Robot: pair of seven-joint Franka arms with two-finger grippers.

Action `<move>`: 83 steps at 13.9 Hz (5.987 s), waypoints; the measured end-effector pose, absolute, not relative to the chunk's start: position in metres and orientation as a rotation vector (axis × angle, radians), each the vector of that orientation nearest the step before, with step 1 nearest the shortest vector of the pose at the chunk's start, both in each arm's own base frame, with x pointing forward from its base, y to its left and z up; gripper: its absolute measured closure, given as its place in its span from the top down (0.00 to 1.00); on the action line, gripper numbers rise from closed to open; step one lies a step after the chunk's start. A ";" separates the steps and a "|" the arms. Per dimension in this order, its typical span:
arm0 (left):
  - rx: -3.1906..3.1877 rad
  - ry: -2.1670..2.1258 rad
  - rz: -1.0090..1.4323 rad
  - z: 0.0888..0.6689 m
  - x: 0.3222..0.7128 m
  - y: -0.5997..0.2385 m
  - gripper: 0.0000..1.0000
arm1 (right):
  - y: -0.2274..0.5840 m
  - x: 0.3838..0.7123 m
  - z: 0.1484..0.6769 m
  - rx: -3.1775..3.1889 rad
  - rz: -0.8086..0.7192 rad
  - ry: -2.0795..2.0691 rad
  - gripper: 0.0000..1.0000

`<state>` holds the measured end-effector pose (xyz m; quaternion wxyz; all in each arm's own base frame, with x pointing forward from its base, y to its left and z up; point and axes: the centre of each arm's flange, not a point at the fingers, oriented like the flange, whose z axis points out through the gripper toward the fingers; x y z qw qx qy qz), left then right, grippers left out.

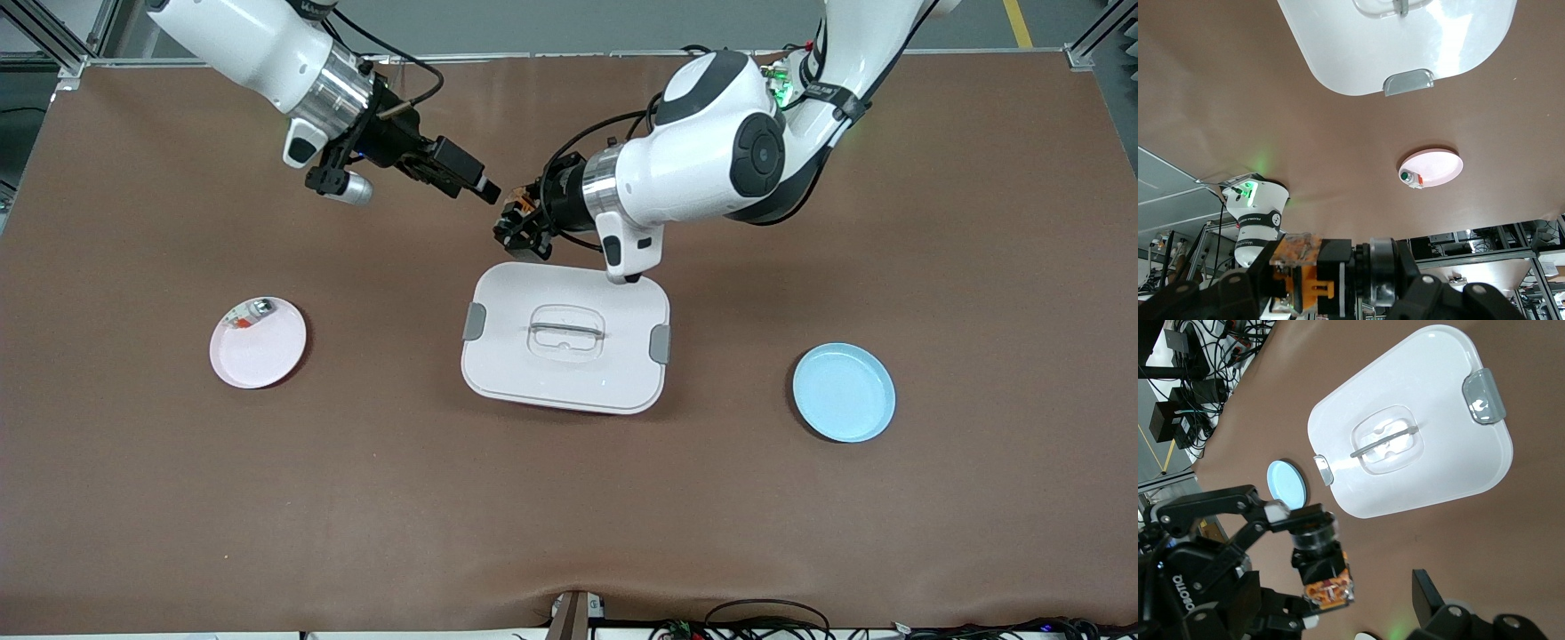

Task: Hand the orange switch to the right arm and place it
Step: 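Close the right gripper on the switch held by the left gripper, then open the left gripper and withdraw it while the right gripper holds, then carry the switch with the right gripper above the white plate, then lower the switch onto the white plate with the right gripper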

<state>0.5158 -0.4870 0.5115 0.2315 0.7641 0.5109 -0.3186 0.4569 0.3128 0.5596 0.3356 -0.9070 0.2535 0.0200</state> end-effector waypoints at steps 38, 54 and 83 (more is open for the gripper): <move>2.156 1.397 -0.653 0.526 0.539 -0.473 1.00 | 0.350 0.462 0.540 -2.440 0.168 0.598 0.43; 2.949 0.856 0.107 0.528 0.629 -0.268 1.00 | 0.183 0.491 0.593 -2.917 0.276 -0.870 0.43; 3.183 0.110 -0.011 0.664 0.525 -0.056 1.00 | -0.067 0.541 0.229 -2.546 0.061 -2.020 0.43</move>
